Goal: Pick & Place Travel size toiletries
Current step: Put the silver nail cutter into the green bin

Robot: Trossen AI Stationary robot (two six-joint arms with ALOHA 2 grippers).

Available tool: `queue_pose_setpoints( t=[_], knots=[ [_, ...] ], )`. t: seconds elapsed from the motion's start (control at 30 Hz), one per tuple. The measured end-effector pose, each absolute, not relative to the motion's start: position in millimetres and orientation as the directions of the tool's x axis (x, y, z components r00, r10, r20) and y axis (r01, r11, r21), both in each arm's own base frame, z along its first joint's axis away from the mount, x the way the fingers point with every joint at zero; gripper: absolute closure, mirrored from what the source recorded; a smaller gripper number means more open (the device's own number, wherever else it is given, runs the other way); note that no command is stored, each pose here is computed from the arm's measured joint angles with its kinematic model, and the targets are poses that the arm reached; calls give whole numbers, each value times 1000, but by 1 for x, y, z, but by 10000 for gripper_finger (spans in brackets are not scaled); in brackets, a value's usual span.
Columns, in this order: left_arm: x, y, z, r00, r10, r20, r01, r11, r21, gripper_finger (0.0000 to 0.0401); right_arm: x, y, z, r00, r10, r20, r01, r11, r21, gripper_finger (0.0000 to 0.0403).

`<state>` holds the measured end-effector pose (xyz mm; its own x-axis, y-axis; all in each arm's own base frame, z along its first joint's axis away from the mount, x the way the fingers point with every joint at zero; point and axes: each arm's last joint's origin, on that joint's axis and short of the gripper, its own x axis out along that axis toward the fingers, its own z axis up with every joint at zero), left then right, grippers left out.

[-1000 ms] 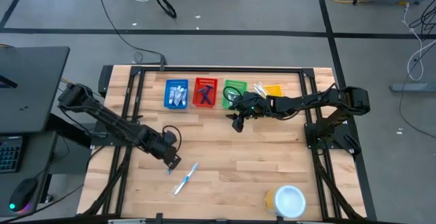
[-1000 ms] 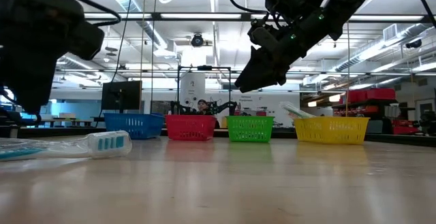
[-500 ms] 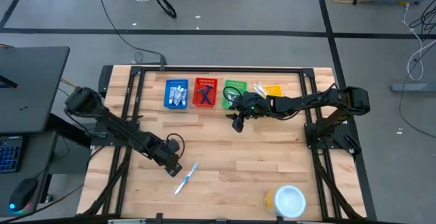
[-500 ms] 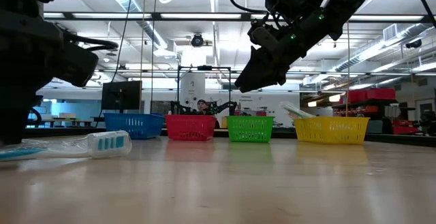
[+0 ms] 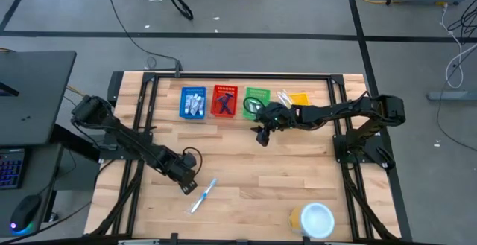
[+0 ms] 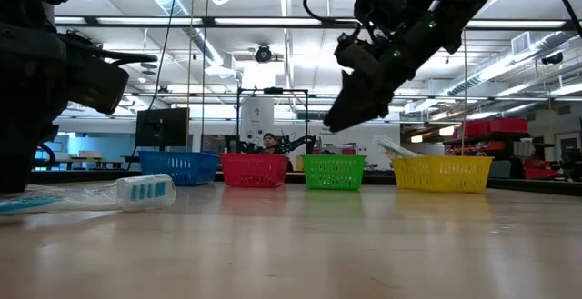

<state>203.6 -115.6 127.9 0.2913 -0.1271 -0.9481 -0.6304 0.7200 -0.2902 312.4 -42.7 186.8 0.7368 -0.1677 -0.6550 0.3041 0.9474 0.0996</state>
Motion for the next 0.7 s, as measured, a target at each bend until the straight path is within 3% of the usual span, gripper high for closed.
queue_pose_setpoints(
  t=[0.17,0.37,0.53,0.7],
  knots=[
    [204,-115,129,318,-97,-943,-636,716,-288,345,295,-38,189,647,-88,-757,283,950,131,205],
    [219,-104,145,466,41,-884,-635,711,-302,329,268,-34,201,541,-44,-840,335,927,167,205],
    [249,-89,175,568,47,-822,-549,766,-336,339,260,-34,206,514,-65,-856,360,921,146,205],
    [281,-55,209,674,150,-723,-454,856,-245,347,256,-33,204,474,-59,-879,367,921,135,205]
  ],
)
